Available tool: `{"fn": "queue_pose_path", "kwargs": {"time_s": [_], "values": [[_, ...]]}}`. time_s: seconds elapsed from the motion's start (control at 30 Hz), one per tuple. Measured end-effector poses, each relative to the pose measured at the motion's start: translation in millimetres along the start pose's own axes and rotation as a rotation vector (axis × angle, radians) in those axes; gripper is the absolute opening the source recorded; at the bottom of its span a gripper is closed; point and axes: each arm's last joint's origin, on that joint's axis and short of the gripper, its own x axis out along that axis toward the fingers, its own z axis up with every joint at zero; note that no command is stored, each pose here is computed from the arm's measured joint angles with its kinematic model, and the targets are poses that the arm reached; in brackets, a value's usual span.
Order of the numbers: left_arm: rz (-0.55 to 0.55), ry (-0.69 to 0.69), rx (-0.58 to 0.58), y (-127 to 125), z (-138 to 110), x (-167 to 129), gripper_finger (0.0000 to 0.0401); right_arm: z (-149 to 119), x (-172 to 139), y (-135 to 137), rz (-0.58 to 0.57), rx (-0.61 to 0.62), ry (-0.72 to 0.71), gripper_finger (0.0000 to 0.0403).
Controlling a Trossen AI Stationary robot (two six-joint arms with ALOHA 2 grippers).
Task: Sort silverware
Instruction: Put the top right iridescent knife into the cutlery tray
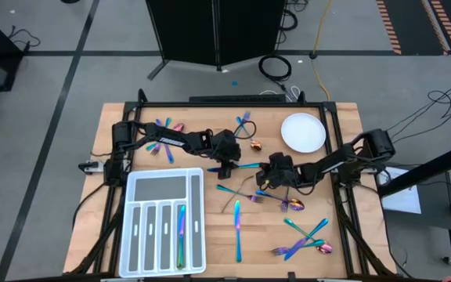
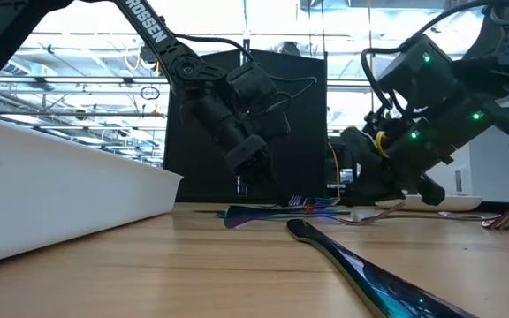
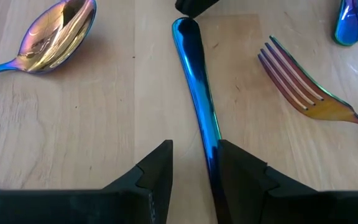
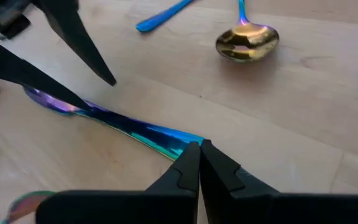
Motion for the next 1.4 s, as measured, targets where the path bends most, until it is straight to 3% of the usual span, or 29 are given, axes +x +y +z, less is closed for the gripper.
{"fn": "queue_pose_path", "kwargs": {"time_s": [0.7, 1.4], "values": [[0.001, -0.003, 0.0, 0.1, 0.3, 0.0, 0.0128, -6.5, 5.0, -5.5, -0.057, 0.02, 0.011, 0.0], [-0.001, 0.006, -0.005, -0.1, -0.6, 0.0, 0.0128, -10.1, -11.7, 2.7, 0.012, 0.014, 0.056, 0.0]]}}
